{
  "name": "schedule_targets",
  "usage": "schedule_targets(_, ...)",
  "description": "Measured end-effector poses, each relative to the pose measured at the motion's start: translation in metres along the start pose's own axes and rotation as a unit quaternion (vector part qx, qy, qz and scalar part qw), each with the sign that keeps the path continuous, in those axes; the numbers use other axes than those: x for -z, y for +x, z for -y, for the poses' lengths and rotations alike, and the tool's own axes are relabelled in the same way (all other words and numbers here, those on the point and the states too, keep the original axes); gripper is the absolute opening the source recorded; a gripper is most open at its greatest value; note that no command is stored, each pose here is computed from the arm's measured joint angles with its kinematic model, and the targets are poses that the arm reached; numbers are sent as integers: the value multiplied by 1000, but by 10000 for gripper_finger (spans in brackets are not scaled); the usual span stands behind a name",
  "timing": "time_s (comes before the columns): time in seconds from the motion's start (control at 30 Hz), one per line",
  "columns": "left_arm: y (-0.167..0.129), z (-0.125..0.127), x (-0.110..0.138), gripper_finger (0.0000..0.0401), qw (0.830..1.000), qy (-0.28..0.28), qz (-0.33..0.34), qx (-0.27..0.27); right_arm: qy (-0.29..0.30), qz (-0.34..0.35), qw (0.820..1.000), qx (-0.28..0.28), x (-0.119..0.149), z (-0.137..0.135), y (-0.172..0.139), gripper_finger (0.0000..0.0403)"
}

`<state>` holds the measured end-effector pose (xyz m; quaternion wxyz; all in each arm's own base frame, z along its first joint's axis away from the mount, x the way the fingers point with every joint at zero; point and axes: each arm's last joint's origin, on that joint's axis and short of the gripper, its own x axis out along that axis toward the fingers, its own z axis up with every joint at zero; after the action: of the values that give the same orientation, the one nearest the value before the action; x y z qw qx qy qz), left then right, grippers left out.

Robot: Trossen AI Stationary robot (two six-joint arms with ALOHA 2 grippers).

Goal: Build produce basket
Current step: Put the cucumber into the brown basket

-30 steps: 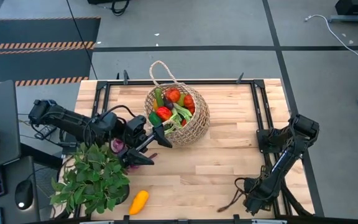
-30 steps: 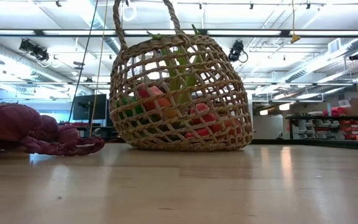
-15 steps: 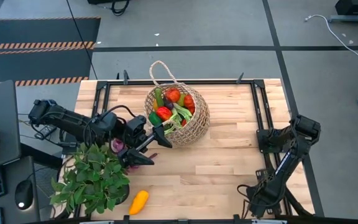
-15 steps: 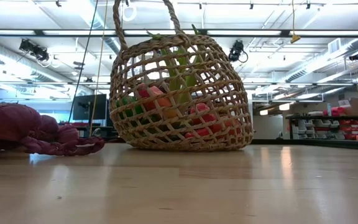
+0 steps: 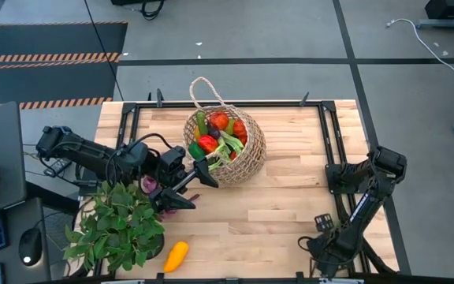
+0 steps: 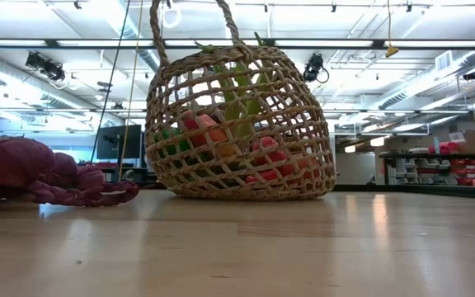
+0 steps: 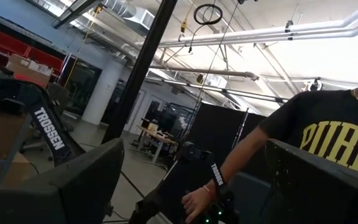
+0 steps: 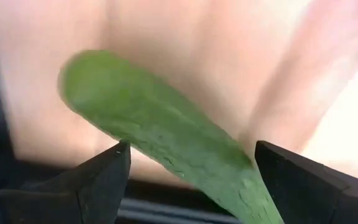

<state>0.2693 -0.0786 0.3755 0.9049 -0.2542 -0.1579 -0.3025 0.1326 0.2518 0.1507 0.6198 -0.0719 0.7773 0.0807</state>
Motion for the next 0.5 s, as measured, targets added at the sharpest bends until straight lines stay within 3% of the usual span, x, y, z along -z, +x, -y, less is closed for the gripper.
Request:
schedule_targets(0.27, 0, -1, 1, 396, 1000, -12, -5, -5, 113, 27, 992, 57, -32, 42, -14, 348)
schedule_targets(0.5, 0, -2, 2, 396, 1000, -28, -9, -8, 135, 35, 988, 65, -55, 76, -22, 348)
